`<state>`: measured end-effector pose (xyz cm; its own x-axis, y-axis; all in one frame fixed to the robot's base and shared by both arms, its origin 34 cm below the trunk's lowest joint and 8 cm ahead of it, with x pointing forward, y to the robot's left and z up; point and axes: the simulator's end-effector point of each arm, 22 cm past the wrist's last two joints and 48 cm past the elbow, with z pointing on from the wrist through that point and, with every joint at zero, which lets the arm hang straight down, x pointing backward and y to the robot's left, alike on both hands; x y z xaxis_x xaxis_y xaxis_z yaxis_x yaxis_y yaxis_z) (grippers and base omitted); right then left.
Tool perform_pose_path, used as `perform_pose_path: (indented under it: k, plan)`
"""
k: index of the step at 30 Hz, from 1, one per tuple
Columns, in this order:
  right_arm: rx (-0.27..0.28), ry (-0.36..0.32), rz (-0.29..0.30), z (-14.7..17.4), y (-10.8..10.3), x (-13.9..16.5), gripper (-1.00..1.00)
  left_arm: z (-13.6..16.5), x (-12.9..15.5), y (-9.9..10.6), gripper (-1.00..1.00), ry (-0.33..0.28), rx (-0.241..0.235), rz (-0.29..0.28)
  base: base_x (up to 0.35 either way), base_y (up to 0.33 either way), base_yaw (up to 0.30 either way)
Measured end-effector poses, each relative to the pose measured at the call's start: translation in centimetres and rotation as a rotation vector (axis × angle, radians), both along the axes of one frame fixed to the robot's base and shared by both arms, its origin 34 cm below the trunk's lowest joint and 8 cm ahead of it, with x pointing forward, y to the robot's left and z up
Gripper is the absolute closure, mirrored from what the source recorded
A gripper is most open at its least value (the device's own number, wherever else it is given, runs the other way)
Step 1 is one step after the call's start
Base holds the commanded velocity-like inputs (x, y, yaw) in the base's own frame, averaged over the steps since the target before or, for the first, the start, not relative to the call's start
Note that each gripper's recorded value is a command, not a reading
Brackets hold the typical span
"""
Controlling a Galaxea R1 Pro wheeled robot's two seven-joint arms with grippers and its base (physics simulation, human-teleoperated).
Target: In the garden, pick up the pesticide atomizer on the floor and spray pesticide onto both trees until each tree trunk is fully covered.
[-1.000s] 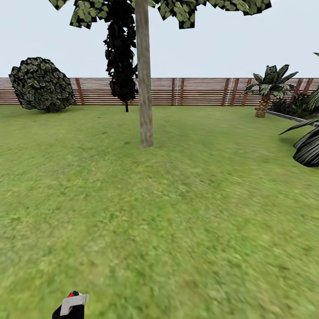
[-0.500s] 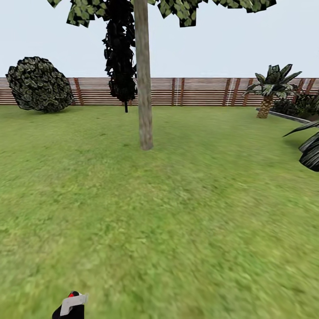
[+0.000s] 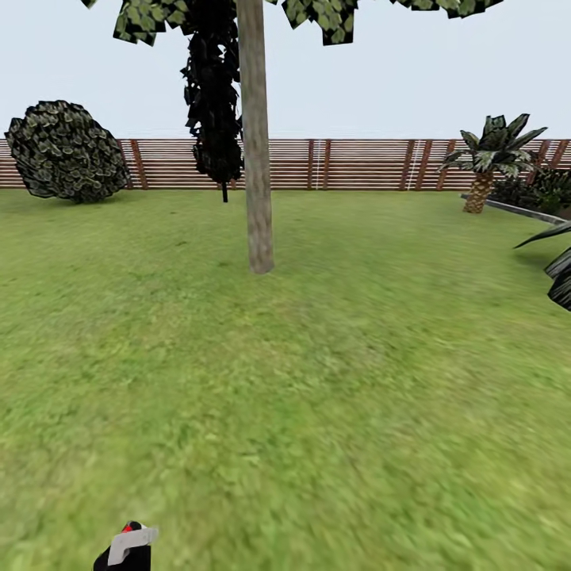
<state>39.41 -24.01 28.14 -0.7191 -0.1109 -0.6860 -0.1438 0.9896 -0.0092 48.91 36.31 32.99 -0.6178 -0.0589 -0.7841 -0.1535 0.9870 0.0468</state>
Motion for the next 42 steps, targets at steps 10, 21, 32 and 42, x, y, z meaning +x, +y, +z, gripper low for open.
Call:
perform_pose_path:
  k: [10,21,32,42]
  plan:
    - [0.0,0.0,0.0,0.0,0.0,0.0,-1.0,0.02,0.02,0.0,1.0,-0.001,0.0,0.0,0.34,0.0,0.0]
    - [0.0,0.0,0.0,0.0,0.0,-0.01,-1.0,0.03,0.02,0.01,1.0,-0.001,0.0,0.0,0.34,0.0,0.0]
    - [0.0,0.0,0.0,0.0,0.0,0.0,-1.0,0.03,0.02,0.0,1.0,-0.001,0.0,0.0,0.34,0.0,0.0]
    - [0.0,0.0,0.001,0.0,0.01,0.0,-1.0,0.03,0.02,0.01,1.0,-0.001,0.0,0.0,0.34,0.0,0.0]
